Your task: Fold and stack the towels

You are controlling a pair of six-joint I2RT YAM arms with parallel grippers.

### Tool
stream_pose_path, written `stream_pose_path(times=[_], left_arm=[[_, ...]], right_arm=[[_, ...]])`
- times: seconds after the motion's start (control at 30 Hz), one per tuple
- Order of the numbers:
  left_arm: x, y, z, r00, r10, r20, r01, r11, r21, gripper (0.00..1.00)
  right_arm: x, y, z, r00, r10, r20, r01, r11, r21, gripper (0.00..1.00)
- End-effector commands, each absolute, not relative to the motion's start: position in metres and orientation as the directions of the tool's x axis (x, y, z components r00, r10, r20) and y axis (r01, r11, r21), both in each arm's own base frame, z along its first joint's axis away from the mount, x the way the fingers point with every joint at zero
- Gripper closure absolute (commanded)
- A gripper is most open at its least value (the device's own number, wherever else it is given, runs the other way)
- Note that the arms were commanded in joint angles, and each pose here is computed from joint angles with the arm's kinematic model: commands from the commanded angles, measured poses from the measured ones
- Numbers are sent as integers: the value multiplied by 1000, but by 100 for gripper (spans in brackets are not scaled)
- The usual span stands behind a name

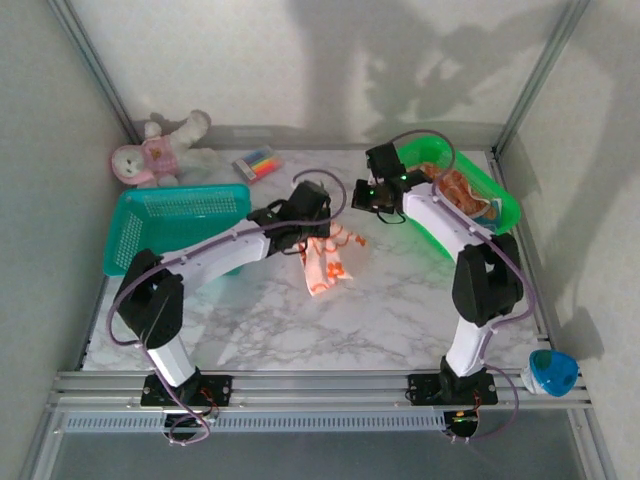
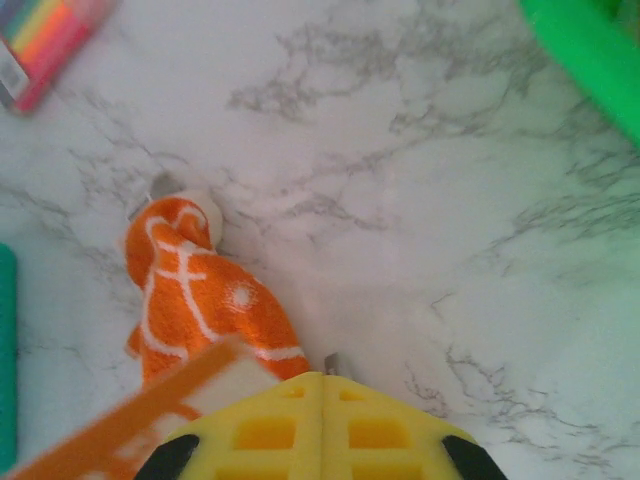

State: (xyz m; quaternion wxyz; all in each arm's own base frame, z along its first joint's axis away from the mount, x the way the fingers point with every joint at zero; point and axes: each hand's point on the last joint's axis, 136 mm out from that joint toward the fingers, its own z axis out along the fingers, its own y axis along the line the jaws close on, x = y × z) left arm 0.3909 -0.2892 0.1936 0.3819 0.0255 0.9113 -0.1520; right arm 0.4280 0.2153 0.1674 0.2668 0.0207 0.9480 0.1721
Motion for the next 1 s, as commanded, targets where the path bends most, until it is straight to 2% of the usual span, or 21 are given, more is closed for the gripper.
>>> stream_pose_path(times=[0.0,0.1,0.33,0.4,0.43,0.47,0.53,0.7,0.97], left_arm=[[385,-276,239,-661,23,-750,226,959,-170,100],[362,-293,230,-688,47,-724,281,937,-206,100],[273,-322,128,-808,121,-576,322,910,-260,100],[256,-317,105,-838,117,-533,293,920,-260,81],[252,-310,98,-849,103,-518,272,926,-262,63],[251,-303,98,-852,76,-518,243,934,-263,51],[257,-291,106,-846,13,-532,192,940,-281,43],[270,-264,122,-829,-170,-533,55,924,-379,44],[252,-244,81,-871,-271,-409,-86,906,-415,54]], right_arm=[[425,202,191,-837,158,-524,-23,946,322,100],[421,199,196,-833,163,-528,-21,946,324,100],[406,191,186,-846,161,-508,-6,951,310,100],[401,190,181,-853,154,-499,-7,952,306,100],[399,189,179,-856,152,-494,-7,952,306,100],[397,189,176,-860,148,-488,-9,952,305,97],[391,188,171,-868,139,-476,-13,953,304,94],[378,190,165,-883,127,-452,-24,949,313,88],[365,196,158,-892,90,-443,-54,952,302,87]])
